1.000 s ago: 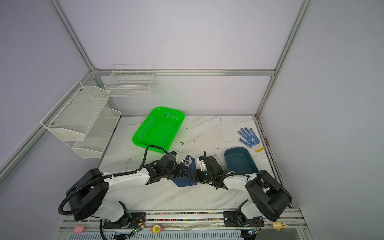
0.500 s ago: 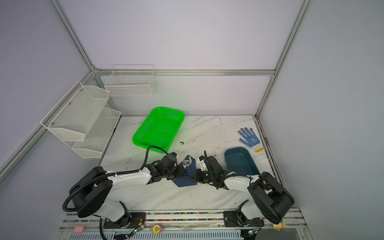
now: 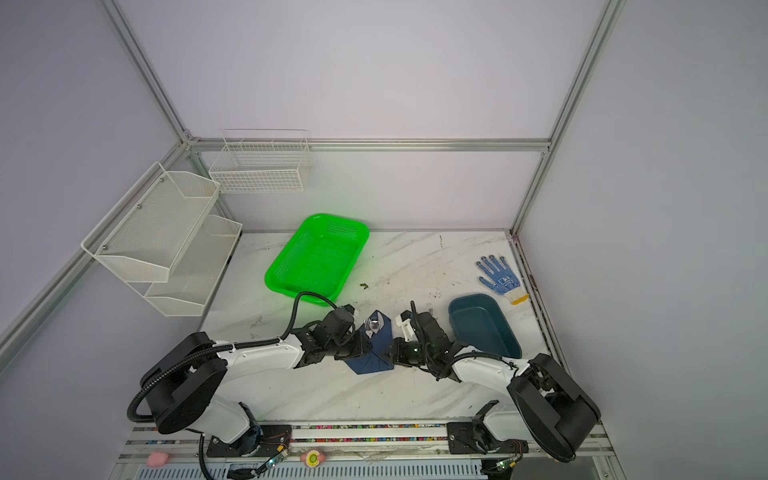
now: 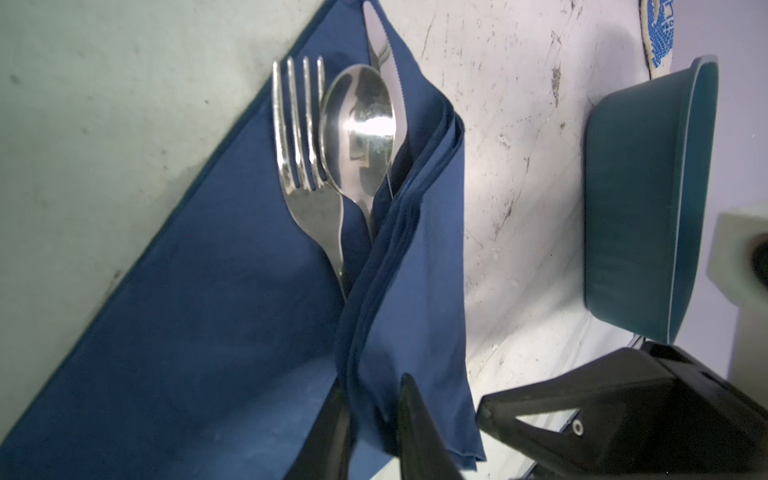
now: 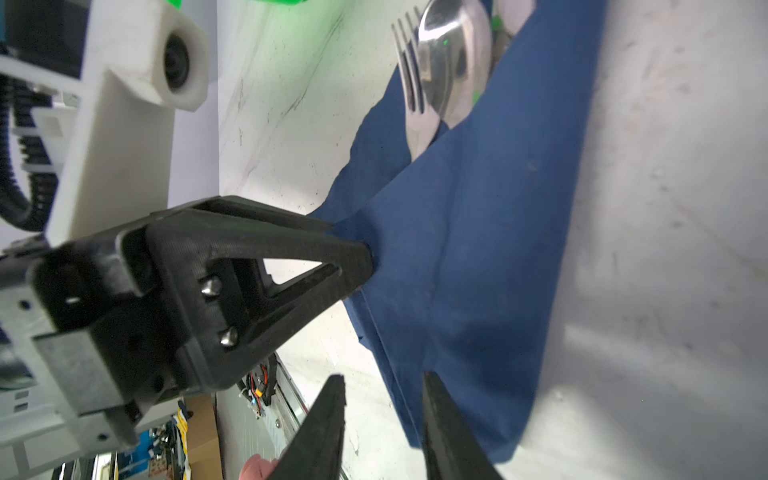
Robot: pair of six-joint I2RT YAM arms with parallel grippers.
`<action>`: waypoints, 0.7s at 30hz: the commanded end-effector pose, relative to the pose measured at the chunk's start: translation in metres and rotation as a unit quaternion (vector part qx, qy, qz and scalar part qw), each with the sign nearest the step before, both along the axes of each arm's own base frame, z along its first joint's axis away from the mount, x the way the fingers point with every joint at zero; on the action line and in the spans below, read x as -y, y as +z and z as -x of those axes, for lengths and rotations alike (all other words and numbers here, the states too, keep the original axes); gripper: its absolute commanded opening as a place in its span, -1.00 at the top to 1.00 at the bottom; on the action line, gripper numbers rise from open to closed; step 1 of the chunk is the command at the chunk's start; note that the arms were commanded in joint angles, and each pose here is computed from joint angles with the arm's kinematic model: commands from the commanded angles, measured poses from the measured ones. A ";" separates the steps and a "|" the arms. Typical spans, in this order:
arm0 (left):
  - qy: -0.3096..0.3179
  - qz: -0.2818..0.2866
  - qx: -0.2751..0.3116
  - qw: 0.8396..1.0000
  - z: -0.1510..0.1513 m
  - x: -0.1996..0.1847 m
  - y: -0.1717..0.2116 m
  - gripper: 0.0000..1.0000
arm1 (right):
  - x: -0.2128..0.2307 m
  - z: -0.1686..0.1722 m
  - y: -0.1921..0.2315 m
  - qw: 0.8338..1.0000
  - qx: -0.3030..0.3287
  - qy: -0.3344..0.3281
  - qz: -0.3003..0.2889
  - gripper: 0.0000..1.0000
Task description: Place the utensils on the paper napkin and roll it up
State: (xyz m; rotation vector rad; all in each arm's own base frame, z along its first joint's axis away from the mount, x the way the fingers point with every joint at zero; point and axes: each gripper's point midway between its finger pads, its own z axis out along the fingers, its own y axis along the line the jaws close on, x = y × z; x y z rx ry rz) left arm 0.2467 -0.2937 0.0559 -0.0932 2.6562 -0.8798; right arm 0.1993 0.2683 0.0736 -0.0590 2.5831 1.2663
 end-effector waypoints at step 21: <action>-0.020 0.057 0.024 0.998 0.001 0.012 0.024 0.84 | 0.005 0.009 -0.022 0.998 -0.051 0.002 0.040 0.71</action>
